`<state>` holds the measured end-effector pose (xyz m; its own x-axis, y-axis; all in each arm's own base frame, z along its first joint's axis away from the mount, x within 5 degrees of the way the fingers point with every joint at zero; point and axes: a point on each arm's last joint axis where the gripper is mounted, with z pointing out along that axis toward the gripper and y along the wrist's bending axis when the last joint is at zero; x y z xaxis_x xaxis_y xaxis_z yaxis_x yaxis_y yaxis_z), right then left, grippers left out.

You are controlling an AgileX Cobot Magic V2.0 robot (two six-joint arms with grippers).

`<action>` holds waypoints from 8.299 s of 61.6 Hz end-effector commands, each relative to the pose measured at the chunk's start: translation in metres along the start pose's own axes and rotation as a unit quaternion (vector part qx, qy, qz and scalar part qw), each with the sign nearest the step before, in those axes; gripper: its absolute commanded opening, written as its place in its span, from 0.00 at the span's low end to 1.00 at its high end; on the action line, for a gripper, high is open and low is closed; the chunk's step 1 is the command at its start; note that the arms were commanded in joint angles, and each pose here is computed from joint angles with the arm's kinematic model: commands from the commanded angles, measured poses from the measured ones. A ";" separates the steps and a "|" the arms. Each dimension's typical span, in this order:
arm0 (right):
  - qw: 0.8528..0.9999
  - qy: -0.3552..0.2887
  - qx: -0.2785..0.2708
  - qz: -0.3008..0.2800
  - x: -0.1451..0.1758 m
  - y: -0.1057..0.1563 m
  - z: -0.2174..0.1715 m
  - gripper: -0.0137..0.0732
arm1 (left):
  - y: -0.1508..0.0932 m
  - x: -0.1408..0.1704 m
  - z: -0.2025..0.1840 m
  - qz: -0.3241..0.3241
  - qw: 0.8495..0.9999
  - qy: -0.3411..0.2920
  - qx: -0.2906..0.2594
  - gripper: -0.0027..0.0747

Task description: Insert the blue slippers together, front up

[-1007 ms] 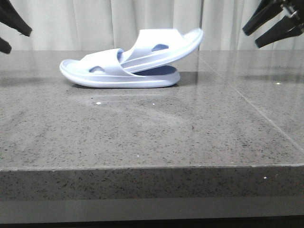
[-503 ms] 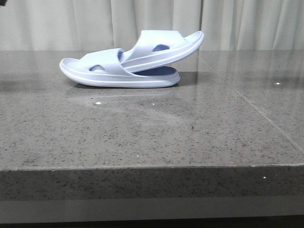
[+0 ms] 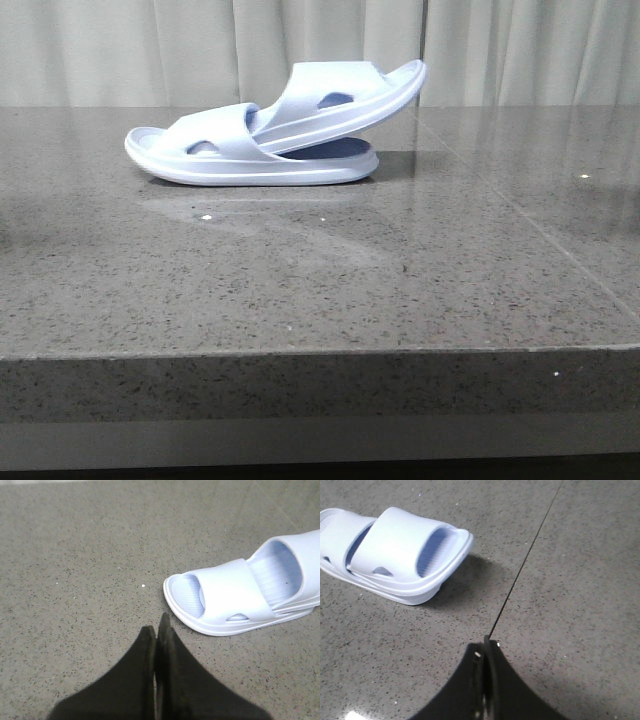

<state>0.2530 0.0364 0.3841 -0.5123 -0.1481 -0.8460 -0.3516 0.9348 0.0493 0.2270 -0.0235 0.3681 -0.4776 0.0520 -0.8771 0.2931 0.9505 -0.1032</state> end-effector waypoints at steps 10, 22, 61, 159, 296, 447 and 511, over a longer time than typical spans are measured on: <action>0.985 -0.152 0.085 -0.001 0.033 0.005 -0.044 0.03 | -0.008 0.028 -0.042 -0.002 0.990 -0.125 -0.062 0.01; 0.978 -0.177 0.106 0.001 0.074 0.012 -0.059 0.03 | -0.012 0.067 -0.066 -0.006 0.980 -0.176 -0.091 0.01; 0.954 -0.286 0.090 -0.025 0.152 0.039 -0.103 0.03 | -0.035 0.135 -0.121 -0.004 0.950 -0.302 -0.077 0.01; 0.952 -0.292 0.093 -0.024 0.152 0.038 -0.104 0.03 | -0.031 0.140 -0.116 -0.023 0.946 -0.312 -0.087 0.01; 0.952 -0.291 0.093 -0.024 0.152 0.038 -0.103 0.03 | -0.009 0.226 -0.074 -0.025 0.948 -0.270 -0.168 0.01; 0.938 -0.305 0.145 0.078 0.260 0.028 -0.070 0.03 | -0.009 0.226 -0.074 -0.025 0.948 -0.270 -0.168 0.01; 0.938 -0.305 0.145 0.078 0.260 0.028 -0.070 0.03 | -0.009 0.226 -0.074 -0.025 0.948 -0.270 -0.168 0.01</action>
<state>0.0565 0.0033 0.1935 -0.0605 0.1417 -0.9881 -0.0387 0.9888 0.1442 0.0562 0.0016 0.1989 -0.0569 -0.0703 -0.9959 -0.0403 0.9969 -0.0680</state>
